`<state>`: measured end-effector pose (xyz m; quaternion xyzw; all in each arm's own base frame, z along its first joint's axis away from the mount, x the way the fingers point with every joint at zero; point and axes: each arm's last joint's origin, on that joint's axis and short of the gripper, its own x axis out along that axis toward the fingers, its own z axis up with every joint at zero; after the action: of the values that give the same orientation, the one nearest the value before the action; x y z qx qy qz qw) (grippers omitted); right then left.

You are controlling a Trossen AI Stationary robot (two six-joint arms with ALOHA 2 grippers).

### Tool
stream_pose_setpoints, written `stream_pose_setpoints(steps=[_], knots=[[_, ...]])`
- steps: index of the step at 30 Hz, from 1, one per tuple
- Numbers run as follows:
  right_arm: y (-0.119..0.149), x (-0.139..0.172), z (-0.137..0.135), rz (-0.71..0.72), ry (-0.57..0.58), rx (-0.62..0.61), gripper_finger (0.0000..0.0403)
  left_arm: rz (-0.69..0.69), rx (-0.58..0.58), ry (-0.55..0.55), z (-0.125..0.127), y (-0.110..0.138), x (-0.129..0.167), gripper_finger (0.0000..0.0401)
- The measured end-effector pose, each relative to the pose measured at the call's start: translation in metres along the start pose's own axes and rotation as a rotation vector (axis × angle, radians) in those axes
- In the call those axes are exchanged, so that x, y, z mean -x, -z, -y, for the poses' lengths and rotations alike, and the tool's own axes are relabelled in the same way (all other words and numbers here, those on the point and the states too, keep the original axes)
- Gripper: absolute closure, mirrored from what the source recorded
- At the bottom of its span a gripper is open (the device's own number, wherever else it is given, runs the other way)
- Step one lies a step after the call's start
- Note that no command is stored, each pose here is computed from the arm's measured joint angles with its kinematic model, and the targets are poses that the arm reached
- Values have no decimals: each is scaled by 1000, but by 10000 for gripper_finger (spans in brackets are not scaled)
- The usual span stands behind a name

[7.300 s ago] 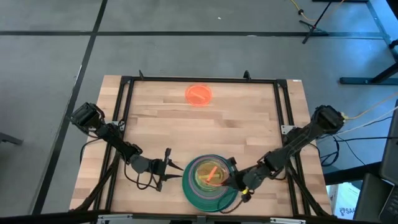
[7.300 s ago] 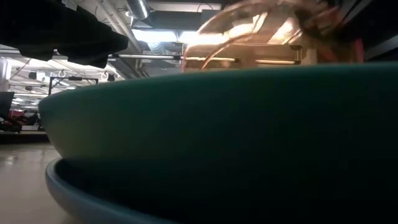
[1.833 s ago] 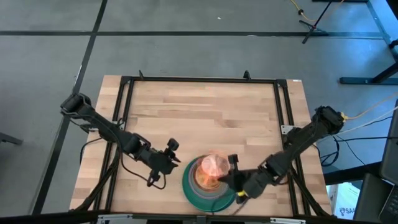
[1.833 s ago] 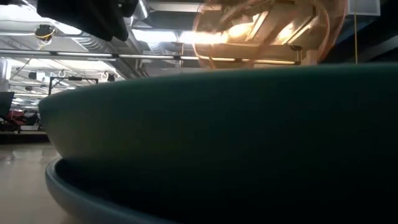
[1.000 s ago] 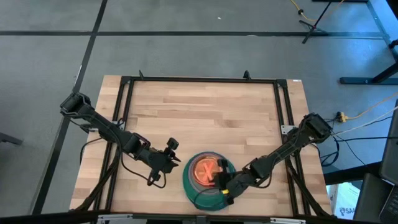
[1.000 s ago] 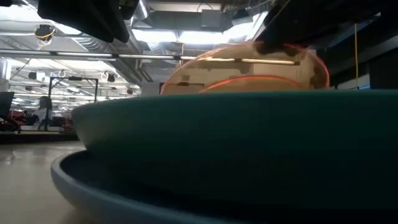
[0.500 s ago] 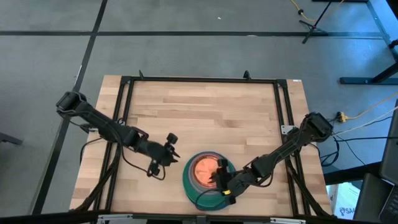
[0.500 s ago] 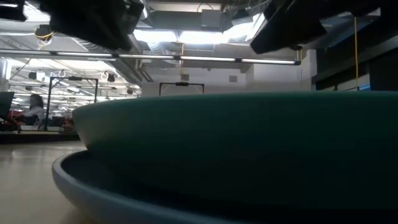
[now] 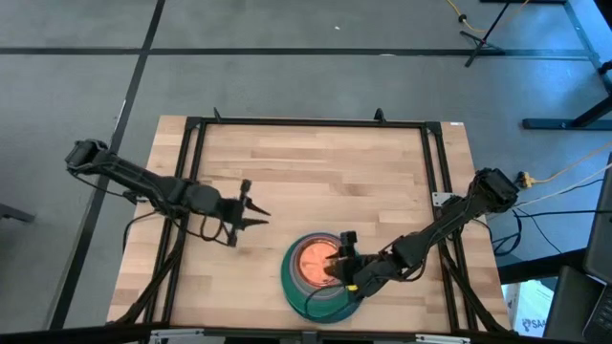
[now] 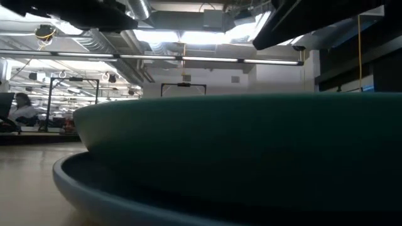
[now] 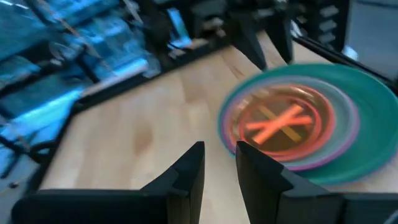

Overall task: Stack plastic plates
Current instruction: Return to Home Position

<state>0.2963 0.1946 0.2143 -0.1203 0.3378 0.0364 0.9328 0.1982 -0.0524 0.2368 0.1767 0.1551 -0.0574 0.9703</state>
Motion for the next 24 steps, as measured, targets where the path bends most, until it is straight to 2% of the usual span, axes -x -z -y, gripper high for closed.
stream_pose_setpoints(steps=[7, 11, 15, 17, 21, 24], knots=[[21, -8, 31, 9, 23, -68, 237, 113, 82, -131, -12, 22, 16, 315], [40, -6, 54, 81, 13, -145, 248, 129, 133, -173, -15, 39, 21, 315], [68, 2, 74, 166, 9, -209, 260, 132, 196, -190, -11, 63, 24, 315], [82, 8, 84, 218, 24, -241, 265, 181, 217, -205, -9, 72, 26, 315], [113, 21, 98, 324, 49, -298, 277, 271, 241, -293, -11, 81, 35, 315], [134, 33, 106, 409, 60, -336, 288, 271, 251, -321, -12, 86, 39, 316]])
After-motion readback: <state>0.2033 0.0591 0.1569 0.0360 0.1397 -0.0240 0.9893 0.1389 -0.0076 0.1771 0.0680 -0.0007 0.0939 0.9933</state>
